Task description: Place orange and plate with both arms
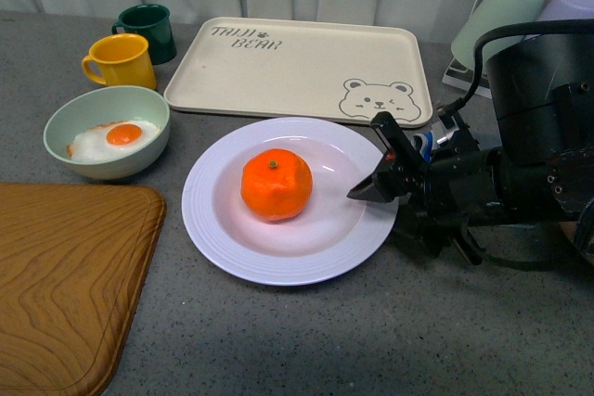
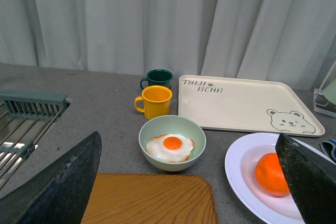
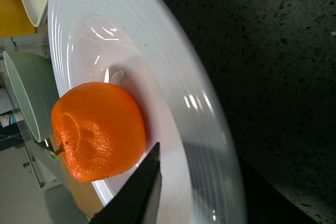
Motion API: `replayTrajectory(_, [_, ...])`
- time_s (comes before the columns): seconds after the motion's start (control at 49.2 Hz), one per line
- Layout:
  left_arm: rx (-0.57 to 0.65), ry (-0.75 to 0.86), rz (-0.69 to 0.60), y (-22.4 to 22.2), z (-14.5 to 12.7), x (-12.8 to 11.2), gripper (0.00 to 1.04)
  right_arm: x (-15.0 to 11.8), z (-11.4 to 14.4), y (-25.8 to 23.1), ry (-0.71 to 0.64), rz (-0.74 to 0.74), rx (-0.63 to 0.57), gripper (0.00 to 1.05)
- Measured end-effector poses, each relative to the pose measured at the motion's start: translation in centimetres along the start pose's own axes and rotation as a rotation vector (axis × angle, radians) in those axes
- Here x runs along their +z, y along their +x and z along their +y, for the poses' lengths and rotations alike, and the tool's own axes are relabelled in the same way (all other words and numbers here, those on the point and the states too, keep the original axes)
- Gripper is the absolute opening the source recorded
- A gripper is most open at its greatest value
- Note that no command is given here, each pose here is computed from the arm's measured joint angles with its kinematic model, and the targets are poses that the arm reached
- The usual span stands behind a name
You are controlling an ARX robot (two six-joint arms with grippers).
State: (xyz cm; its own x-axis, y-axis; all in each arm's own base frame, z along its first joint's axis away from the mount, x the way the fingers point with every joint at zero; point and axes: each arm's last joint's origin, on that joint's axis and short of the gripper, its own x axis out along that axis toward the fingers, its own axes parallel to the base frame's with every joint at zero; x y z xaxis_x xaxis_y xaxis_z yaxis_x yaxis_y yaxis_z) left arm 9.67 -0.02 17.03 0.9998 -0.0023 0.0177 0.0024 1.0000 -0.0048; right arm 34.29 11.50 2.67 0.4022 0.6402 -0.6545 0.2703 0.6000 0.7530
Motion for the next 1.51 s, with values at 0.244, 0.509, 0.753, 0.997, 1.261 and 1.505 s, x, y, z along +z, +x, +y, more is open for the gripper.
replayTrajectory(0.244, [0.0,0.0,0.0,0.0,0.0,0.0,0.98,0.4,0.9,-0.1,-0.028,0.011,0.037,0.04])
replayTrajectory(0.509, [0.0,0.0,0.0,0.0,0.0,0.0,0.98,0.1,0.9,-0.4,-0.111,-0.027,0.081,0.03])
replayTrajectory(0.753, [0.0,0.0,0.0,0.0,0.0,0.0,0.98,0.0,1.0,-0.6,-0.144,-0.064,0.142,0.03])
replayTrajectory(0.997, [0.0,0.0,0.0,0.0,0.0,0.0,0.98,1.0,1.7,-0.9,-0.135,-0.111,0.204,0.03])
replayTrajectory(1.261, [0.0,0.0,0.0,0.0,0.0,0.0,0.98,4.3,4.0,0.6,-0.119,-0.141,0.239,0.03])
replayTrajectory(1.505, [0.0,0.0,0.0,0.0,0.0,0.0,0.98,8.5,6.0,3.4,-0.062,-0.152,0.245,0.03])
